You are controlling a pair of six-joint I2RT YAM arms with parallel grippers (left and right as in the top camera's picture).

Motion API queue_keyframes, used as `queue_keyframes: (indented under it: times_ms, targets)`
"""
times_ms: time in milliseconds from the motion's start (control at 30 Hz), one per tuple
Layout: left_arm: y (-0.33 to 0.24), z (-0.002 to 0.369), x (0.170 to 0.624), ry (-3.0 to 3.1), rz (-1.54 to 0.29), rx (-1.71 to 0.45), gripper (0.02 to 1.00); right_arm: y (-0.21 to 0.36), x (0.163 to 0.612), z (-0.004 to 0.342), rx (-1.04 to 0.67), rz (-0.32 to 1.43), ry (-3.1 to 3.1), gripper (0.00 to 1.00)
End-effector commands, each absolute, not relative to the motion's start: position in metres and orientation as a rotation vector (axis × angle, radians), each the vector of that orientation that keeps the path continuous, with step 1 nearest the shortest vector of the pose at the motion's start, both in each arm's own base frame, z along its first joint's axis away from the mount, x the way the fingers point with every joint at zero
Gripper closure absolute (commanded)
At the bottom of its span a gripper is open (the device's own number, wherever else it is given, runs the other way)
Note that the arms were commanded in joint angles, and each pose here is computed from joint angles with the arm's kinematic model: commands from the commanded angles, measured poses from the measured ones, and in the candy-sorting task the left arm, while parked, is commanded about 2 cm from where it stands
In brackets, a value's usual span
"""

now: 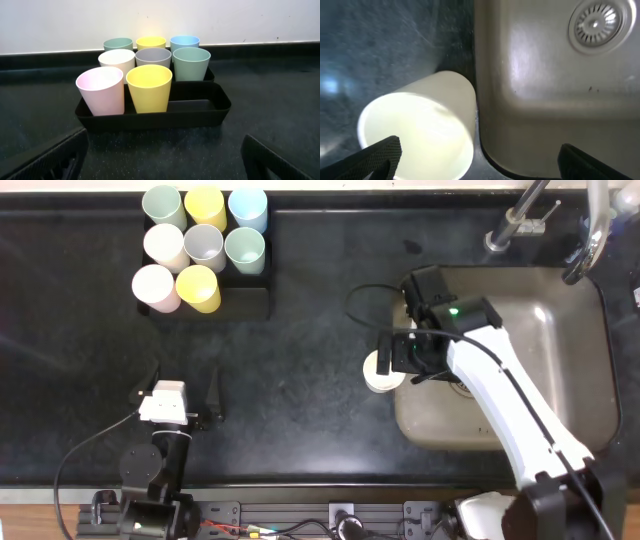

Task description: Store Cups

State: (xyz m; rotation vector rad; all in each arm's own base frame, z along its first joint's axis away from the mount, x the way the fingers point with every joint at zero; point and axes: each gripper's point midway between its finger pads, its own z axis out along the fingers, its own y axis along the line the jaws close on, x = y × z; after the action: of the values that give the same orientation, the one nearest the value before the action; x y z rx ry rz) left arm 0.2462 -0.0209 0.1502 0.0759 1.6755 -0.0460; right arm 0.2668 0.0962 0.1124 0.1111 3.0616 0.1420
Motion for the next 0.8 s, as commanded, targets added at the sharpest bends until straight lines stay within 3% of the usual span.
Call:
queue_keyframes:
  times_ms: [33, 267, 800]
  targets:
    - [-0.023, 0.149, 0.246, 1.679, -0.039, 0.104, 0.018, 0.09, 0.267, 0.113, 0.137, 0.135, 3.035, 0.001]
    - [-0.023, 0.149, 0.246, 1.679, -0.039, 0.104, 0.018, 0.084, 0.249, 0.088, 0.136, 0.105, 3.097, 0.007]
    - [-0.023, 0.149, 0.246, 1.679, -0.039, 0.104, 0.018, 0.09, 0.255, 0.098, 0.144, 0.179, 3.056, 0.029]
